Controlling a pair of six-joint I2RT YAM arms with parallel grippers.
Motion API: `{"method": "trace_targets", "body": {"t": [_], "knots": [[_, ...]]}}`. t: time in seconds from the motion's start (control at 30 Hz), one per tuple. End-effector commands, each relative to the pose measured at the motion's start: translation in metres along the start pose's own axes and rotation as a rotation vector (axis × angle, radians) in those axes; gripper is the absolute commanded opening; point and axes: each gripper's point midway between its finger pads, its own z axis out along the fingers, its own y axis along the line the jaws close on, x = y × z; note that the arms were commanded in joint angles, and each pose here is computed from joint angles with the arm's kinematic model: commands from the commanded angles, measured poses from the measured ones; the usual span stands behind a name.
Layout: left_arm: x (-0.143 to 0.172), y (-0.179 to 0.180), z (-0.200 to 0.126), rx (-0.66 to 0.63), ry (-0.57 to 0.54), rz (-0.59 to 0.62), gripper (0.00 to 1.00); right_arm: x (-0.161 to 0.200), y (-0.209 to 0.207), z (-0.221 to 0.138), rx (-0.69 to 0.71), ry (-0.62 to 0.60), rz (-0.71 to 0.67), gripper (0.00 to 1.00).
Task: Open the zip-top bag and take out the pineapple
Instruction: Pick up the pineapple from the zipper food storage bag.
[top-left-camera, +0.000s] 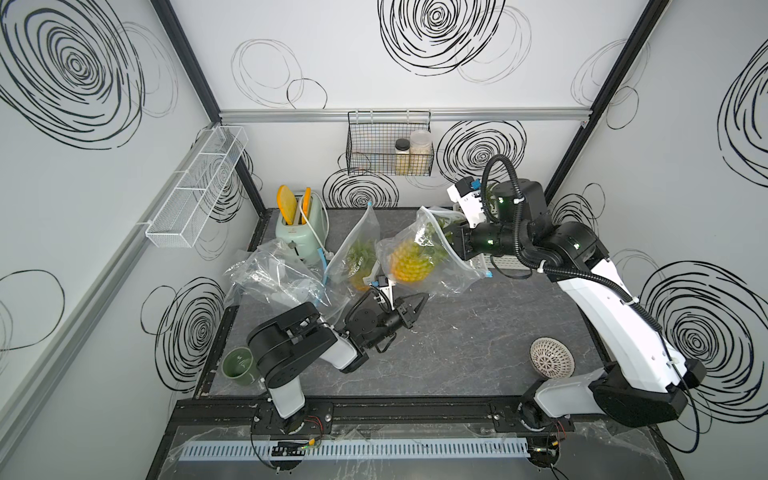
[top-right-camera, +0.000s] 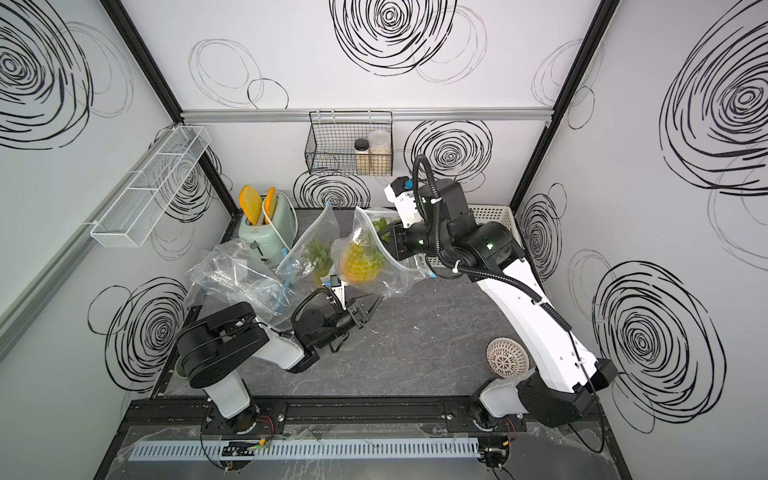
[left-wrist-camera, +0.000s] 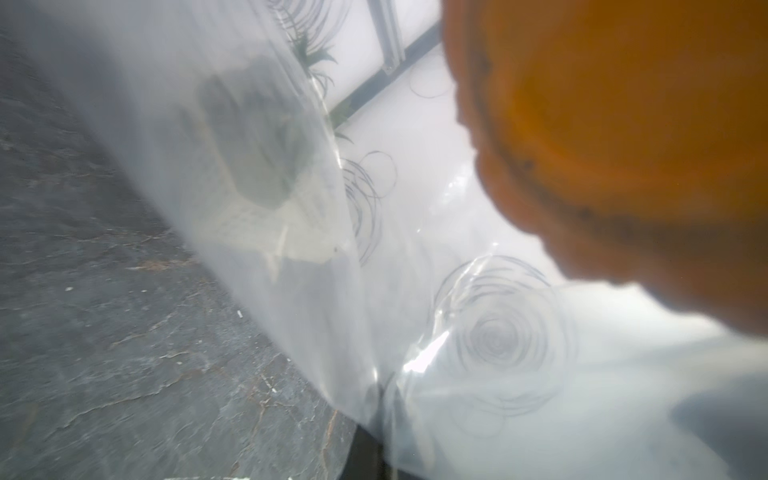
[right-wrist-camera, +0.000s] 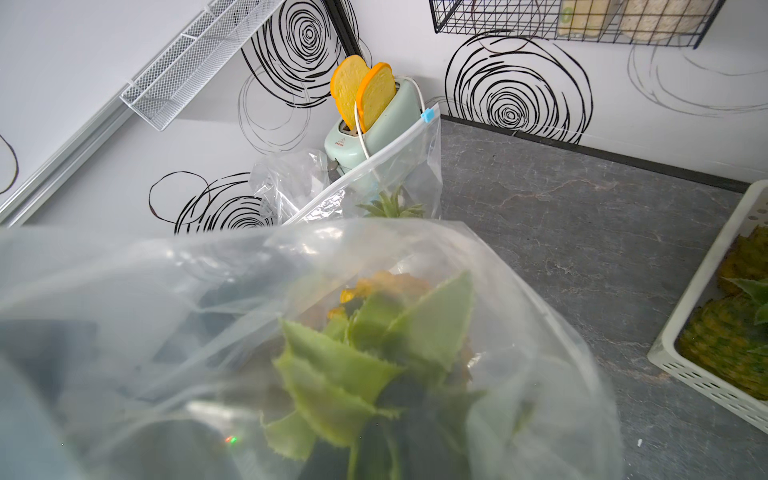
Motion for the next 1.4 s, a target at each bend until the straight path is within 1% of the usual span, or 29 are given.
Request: {"method": "trace_targets", "body": {"t": [0.0,0.07,0.13,0.27,0.33,0.43,0.5,0.67,0.77,0.93,1.03,1.13,1.23,1.37], "knots": [[-0.038,-0.023,-0.014,0.071,-0.139,0.042,0.0,-0.025,0.02,-0.038,-0.044,-0.131,-0.052,0.0],[-0.038,-0.014,-0.016,-0.005,-0.115,0.088,0.0,-0.025,0.022,-0.045,-0.046,-0.14,-0.057,0.0],[-0.043,-0.011,-0.016,-0.084,-0.097,0.16,0.0,-0.023,0.022,-0.052,-0.043,-0.142,-0.062,0.0],[-0.062,-0.007,-0.015,-0.274,-0.06,0.344,0.0,-0.018,0.022,-0.065,-0.039,-0.144,-0.068,0.0],[-0.079,-0.005,-0.015,-0.369,-0.041,0.44,0.0,-0.018,0.025,-0.074,-0.054,-0.154,-0.074,0.0],[-0.104,0.011,-0.021,-0.546,-0.002,0.563,0.0,-0.019,0.032,-0.087,-0.079,-0.182,-0.084,0.0],[-0.122,0.017,-0.026,-0.623,0.011,0.632,0.0,-0.021,0.037,-0.095,-0.093,-0.201,-0.091,0.0],[-0.179,0.031,-0.047,-0.821,-0.015,0.742,0.0,-0.02,0.041,-0.11,-0.105,-0.235,-0.102,0.0],[-0.21,0.026,-0.057,-0.873,-0.045,0.79,0.0,-0.019,0.044,-0.117,-0.121,-0.254,-0.104,0.0],[-0.257,0.006,-0.07,-0.931,-0.119,0.857,0.0,-0.012,0.043,-0.119,-0.123,-0.255,-0.104,0.0],[-0.28,-0.003,-0.078,-0.979,-0.157,0.902,0.0,-0.009,0.044,-0.121,-0.13,-0.258,-0.102,0.0],[-0.3,-0.005,-0.084,-1.035,-0.185,0.941,0.0,-0.006,0.045,-0.122,-0.144,-0.259,-0.103,0.0],[-0.318,-0.013,-0.087,-1.047,-0.23,0.958,0.0,-0.001,0.046,-0.119,-0.159,-0.243,-0.098,0.0],[-0.349,-0.028,-0.093,-1.088,-0.309,0.988,0.0,0.005,0.045,-0.118,-0.158,-0.23,-0.096,0.0]]}}
